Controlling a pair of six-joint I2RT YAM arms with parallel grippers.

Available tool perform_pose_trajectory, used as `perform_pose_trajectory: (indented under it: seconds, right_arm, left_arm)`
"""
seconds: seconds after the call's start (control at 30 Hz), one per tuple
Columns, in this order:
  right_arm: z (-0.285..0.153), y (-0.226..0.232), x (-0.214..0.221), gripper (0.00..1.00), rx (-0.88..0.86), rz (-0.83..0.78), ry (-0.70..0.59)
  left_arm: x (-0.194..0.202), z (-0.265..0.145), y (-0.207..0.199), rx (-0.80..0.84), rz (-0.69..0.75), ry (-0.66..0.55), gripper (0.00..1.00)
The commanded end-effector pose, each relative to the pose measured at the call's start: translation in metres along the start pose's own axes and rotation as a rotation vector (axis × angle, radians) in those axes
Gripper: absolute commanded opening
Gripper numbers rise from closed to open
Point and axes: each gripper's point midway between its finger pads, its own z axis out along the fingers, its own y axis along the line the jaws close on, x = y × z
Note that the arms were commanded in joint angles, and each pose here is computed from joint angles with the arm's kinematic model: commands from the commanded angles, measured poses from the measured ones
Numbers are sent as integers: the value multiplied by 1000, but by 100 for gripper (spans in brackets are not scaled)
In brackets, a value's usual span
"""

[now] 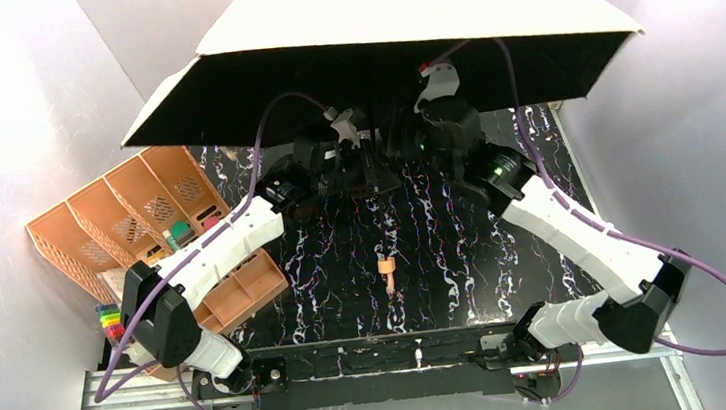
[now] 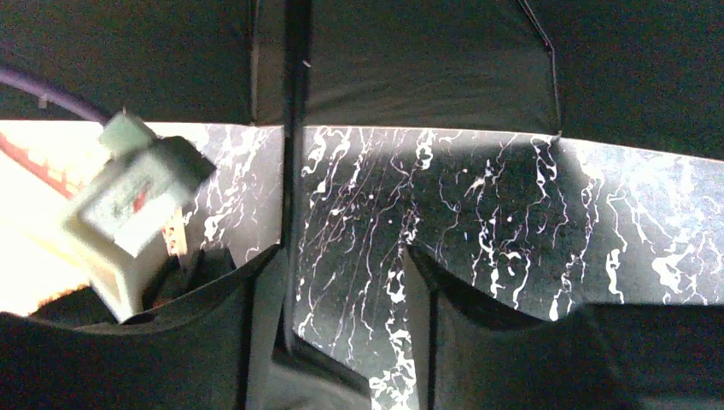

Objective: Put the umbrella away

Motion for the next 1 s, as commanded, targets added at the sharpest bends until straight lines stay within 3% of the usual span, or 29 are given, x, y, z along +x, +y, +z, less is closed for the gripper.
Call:
perform_pose_trajectory:
  seconds: [0.0, 0.13, 0.23, 0.37, 0.53, 0.97]
  right_arm:
    - [-28, 9, -31, 66, -115, 97, -165]
    - [-33, 1, -25, 75, -161, 157, -201]
    - [-25, -1, -23, 77, -228, 189, -151]
    - [-18, 2, -31, 78, -376, 299, -121]
    - [-16, 17, -53, 76, -530, 335, -186]
    - [37, 33, -56, 78, -637, 417, -207]
  left_arm:
    - [0, -18, 4, -43, -49, -11, 0]
    - [3, -19, 7, -52, -34, 3, 0]
    - [9, -20, 11, -65, -16, 26, 0]
    - [16, -24, 18, -87, 6, 45, 0]
    - [28, -27, 26, -101, 1, 69, 0]
    - [43, -37, 32, -107, -7, 78, 0]
